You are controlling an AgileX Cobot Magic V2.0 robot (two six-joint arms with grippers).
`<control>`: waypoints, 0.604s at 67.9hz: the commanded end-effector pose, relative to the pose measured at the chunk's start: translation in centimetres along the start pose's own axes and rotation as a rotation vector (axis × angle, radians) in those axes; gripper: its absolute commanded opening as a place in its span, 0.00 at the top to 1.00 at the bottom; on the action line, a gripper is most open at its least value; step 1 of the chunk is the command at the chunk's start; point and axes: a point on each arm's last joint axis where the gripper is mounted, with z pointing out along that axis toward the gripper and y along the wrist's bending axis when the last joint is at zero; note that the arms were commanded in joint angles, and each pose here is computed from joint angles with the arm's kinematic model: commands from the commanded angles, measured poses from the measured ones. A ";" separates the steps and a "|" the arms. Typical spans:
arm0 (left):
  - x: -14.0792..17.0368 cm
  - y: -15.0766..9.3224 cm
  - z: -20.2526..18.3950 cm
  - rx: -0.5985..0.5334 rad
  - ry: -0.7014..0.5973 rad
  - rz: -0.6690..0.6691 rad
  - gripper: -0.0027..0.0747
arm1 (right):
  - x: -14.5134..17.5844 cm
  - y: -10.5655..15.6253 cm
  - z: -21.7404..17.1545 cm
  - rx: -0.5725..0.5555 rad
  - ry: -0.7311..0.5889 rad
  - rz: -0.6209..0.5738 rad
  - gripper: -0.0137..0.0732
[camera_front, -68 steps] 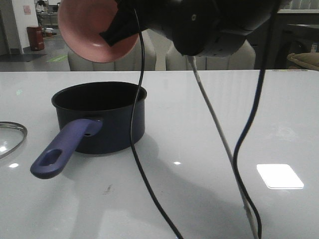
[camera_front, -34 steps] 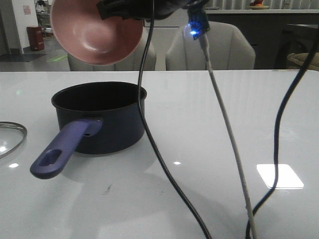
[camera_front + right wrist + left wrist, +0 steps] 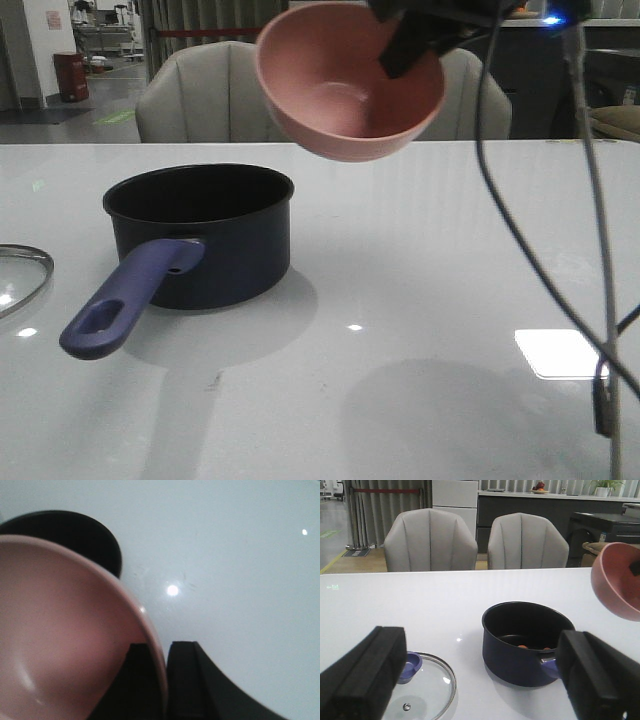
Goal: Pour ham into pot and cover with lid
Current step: 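Carry the empty bowl back and set it on the table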
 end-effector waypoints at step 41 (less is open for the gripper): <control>-1.6 -0.1 -0.2 0.011 -0.098 -0.002 0.15 | 6.1 -10.1 3.0 0.243 0.322 0.380 0.69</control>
